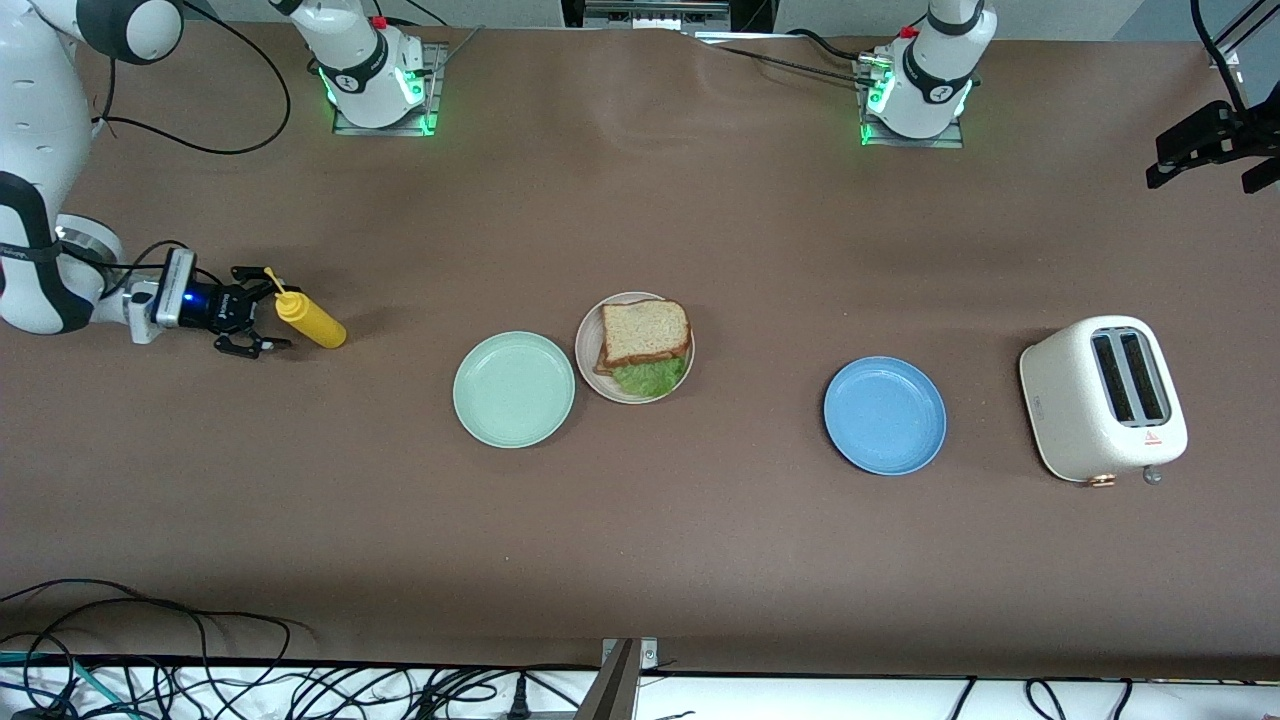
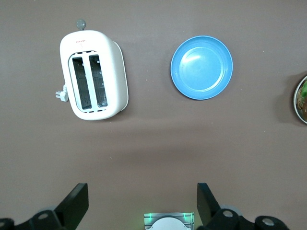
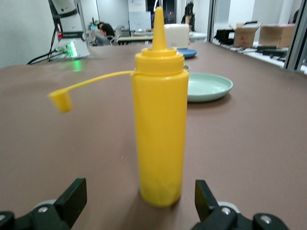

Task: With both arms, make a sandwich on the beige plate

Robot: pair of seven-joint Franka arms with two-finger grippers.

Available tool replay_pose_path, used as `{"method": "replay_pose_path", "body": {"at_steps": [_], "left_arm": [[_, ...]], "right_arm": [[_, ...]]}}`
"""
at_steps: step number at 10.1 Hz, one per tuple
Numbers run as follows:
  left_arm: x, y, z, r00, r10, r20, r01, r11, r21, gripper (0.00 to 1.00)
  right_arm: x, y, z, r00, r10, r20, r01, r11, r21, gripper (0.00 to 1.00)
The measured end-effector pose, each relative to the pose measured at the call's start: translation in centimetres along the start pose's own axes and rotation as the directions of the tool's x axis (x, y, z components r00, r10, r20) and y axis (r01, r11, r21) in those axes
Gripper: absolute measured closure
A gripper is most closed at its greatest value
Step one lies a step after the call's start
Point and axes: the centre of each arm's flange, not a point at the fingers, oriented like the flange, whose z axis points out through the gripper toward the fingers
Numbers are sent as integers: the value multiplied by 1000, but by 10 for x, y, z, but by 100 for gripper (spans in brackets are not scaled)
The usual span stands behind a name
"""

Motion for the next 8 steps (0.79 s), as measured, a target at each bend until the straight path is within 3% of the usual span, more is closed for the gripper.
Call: {"method": "replay_pose_path", "body": {"at_steps": [4,5,6,8], "left_arm": [[4,15,3,1000,28,5,-28,1000,-14,0],[5,16,4,1000,29,7,-29,999,-15,0],[5,17,5,999,32,8,-32,999,-15,0],[6,26,5,999,49,8,-49,999,-13,0]], "right_arm": [[65,42,-69,981,-61,187,42,994,105,0],[88,54,-84,970,-31,239,2,993,120,0],[114,67,-101,949,37,312,-78,990,120,0],[175,82,-130,869,217,444,-259,965,36,0]]}}
